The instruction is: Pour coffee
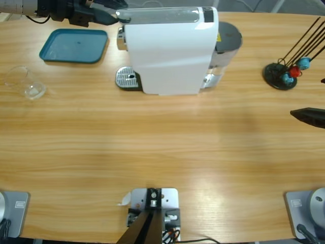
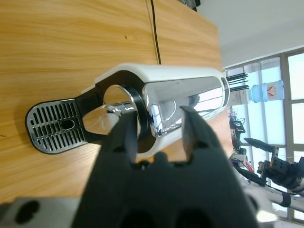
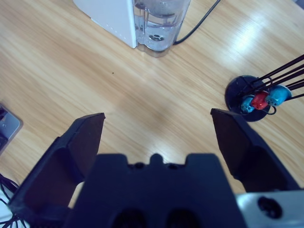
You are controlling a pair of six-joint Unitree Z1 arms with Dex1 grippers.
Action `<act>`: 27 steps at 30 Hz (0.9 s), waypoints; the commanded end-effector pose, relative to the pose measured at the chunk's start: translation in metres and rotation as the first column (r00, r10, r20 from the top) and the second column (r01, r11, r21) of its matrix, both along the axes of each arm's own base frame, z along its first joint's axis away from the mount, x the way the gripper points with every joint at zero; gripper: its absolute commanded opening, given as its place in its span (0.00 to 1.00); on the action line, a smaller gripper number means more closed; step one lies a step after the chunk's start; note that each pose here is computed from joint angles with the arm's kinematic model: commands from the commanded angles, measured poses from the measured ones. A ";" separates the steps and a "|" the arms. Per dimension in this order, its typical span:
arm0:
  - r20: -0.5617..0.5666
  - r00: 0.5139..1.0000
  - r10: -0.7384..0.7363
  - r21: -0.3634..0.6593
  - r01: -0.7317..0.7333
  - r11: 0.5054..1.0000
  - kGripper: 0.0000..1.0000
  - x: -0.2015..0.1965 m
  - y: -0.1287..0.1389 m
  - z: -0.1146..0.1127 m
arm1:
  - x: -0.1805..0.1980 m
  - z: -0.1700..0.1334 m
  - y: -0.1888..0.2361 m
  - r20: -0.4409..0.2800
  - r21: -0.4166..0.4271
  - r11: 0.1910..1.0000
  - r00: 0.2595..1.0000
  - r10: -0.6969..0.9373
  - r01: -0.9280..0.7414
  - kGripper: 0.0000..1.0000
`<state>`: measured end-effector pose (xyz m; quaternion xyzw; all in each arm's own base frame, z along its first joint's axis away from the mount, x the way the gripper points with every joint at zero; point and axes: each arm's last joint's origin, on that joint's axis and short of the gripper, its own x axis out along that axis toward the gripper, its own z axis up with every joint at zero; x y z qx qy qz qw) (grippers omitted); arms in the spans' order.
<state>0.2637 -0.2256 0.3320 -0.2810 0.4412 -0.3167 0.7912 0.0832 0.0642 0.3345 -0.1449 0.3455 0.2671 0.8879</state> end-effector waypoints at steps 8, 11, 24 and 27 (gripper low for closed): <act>0.040 0.997 -0.067 -0.057 0.069 0.996 0.00 -0.013 -0.007 0.013 | -0.002 -0.008 -0.002 -0.006 -0.013 1.000 1.000 -0.008 0.008 0.98; 0.084 0.993 -0.083 -0.115 0.093 0.989 0.00 -0.012 -0.011 0.023 | -0.003 -0.008 -0.002 -0.006 -0.013 1.000 1.000 -0.006 0.006 0.98; 0.664 0.663 -0.346 0.083 0.395 0.915 0.97 -0.047 -0.019 0.086 | 0.010 -0.005 -0.015 0.058 -0.013 0.945 0.943 -0.327 0.328 0.98; 0.624 0.643 -0.444 0.292 0.335 0.896 0.96 -0.074 0.008 0.057 | 0.033 -0.022 -0.016 0.012 0.003 0.858 0.858 -0.513 0.513 0.98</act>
